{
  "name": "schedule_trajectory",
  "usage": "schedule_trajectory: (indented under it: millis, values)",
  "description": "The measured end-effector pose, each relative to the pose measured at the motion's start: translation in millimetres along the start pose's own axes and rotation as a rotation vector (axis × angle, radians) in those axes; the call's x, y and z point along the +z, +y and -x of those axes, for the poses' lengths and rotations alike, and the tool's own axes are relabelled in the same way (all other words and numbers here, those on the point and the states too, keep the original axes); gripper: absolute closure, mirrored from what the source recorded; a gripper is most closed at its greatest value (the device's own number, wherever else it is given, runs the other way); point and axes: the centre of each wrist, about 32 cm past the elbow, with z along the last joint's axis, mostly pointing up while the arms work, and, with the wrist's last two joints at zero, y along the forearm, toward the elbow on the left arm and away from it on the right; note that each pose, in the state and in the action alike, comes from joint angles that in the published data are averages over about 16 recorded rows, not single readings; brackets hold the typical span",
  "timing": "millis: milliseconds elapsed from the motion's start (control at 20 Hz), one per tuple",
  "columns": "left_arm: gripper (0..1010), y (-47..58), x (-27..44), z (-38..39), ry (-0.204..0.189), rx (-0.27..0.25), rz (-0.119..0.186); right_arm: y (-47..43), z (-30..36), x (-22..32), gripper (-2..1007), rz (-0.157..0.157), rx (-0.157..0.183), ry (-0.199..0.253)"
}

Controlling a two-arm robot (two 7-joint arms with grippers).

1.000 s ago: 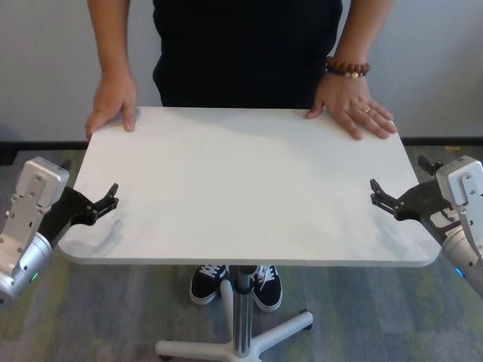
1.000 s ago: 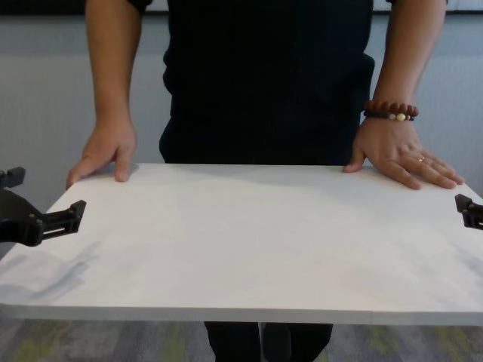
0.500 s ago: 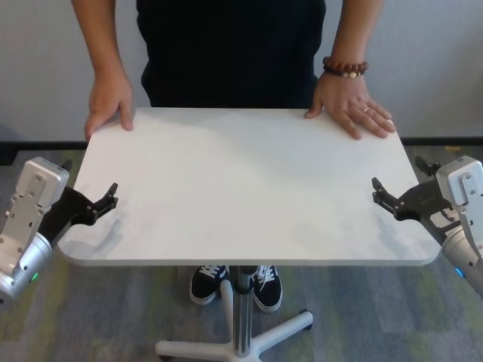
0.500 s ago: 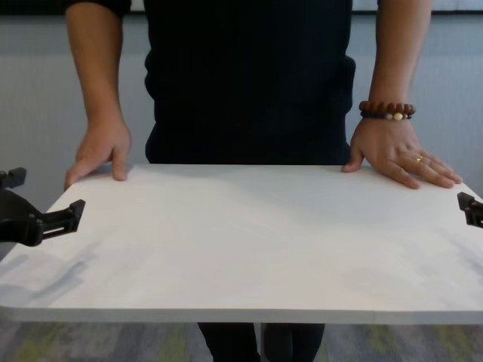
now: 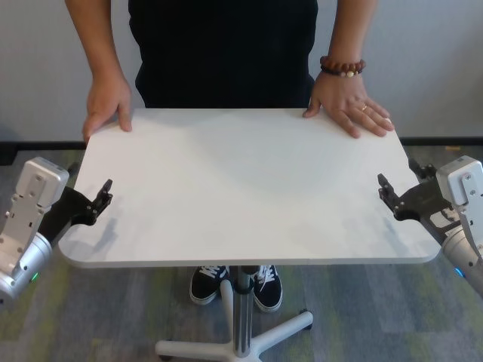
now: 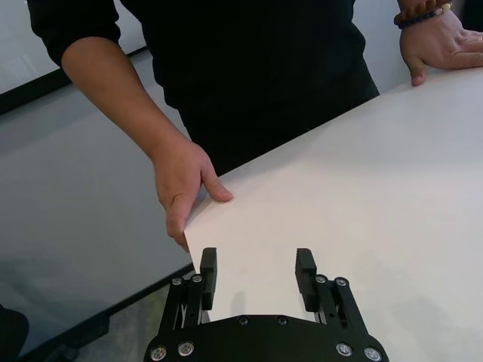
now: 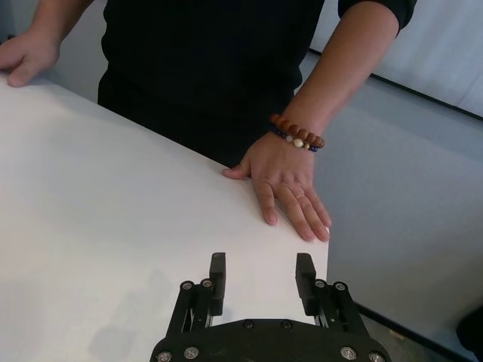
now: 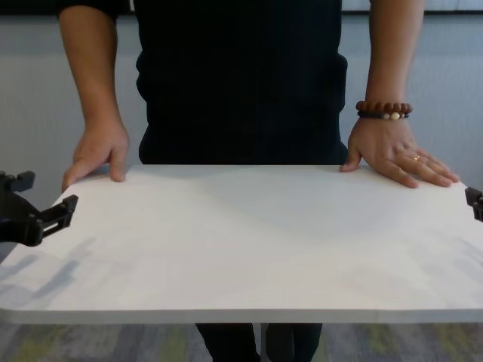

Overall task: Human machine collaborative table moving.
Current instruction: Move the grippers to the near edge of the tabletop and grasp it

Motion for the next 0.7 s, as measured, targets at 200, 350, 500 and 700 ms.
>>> schedule_trajectory:
  millis: [200, 350, 500, 700]
  values:
    - [434, 0.0, 0.0, 0.0, 0.0, 0.0, 0.0, 0.0, 0.0, 0.0, 533, 0.0, 0.0, 0.0]
    - [538, 0.0, 0.0, 0.0, 0.0, 0.0, 0.0, 0.0, 0.0, 0.0, 636, 0.0, 0.0, 0.0]
    - [635, 0.0, 0.0, 0.0, 0.0, 0.0, 0.0, 0.0, 0.0, 0.0, 729, 0.0, 0.0, 0.0]
    - [756, 0.0, 0.0, 0.0, 0.0, 0.0, 0.0, 0.0, 0.0, 0.0, 840, 0.0, 0.0, 0.0]
